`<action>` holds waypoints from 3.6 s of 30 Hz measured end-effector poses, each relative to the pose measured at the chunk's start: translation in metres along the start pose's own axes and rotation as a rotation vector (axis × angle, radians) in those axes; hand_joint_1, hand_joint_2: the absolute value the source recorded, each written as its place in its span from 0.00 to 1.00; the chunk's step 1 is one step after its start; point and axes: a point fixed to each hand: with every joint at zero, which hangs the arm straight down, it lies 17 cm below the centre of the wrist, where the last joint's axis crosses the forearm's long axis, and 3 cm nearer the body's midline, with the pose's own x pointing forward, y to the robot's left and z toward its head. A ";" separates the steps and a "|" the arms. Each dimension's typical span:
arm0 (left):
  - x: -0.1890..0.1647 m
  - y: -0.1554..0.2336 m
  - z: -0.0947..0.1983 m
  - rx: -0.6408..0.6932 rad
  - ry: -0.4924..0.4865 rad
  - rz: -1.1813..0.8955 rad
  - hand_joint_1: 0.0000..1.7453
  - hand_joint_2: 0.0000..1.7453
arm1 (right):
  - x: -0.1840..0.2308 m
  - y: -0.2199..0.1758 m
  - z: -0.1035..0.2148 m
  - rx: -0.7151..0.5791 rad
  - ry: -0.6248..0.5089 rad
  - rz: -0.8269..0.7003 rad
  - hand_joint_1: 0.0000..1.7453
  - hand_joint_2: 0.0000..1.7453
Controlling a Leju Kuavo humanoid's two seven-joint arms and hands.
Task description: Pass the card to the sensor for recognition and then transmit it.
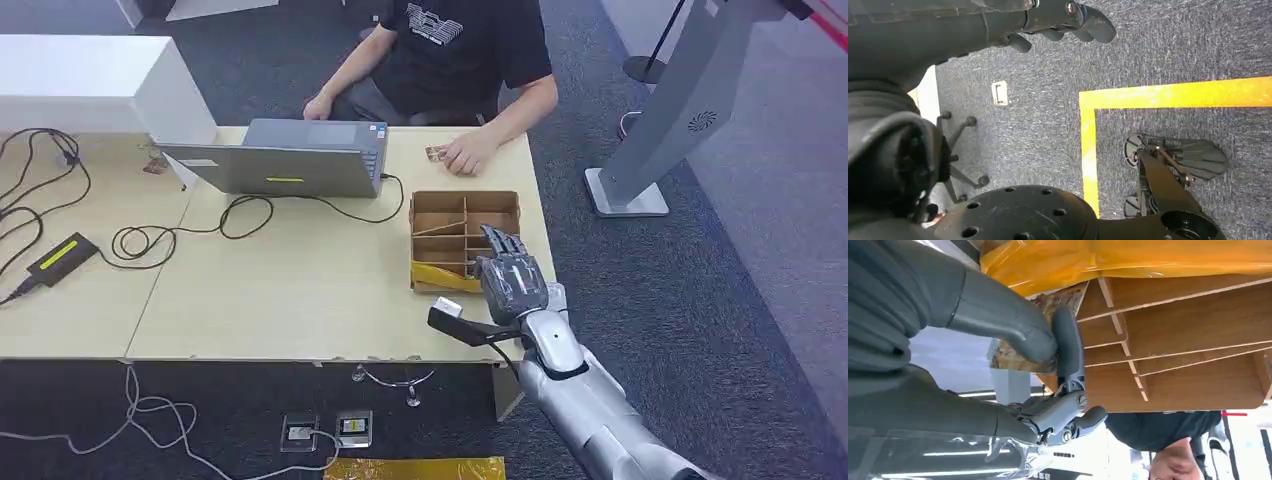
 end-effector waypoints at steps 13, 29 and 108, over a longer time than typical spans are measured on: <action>0.000 0.000 0.000 0.000 -0.001 -0.001 0.00 0.00 | 0.000 -0.001 0.000 -0.003 0.003 -0.011 0.00 1.00; 0.001 -0.001 0.000 -0.006 -0.011 -0.017 0.00 0.00 | -0.001 -0.001 0.002 -0.011 0.003 -0.035 0.00 1.00; 0.003 -0.003 0.001 -0.013 -0.023 -0.020 0.00 0.00 | -0.012 -0.037 -0.003 -0.106 0.035 0.122 0.00 1.00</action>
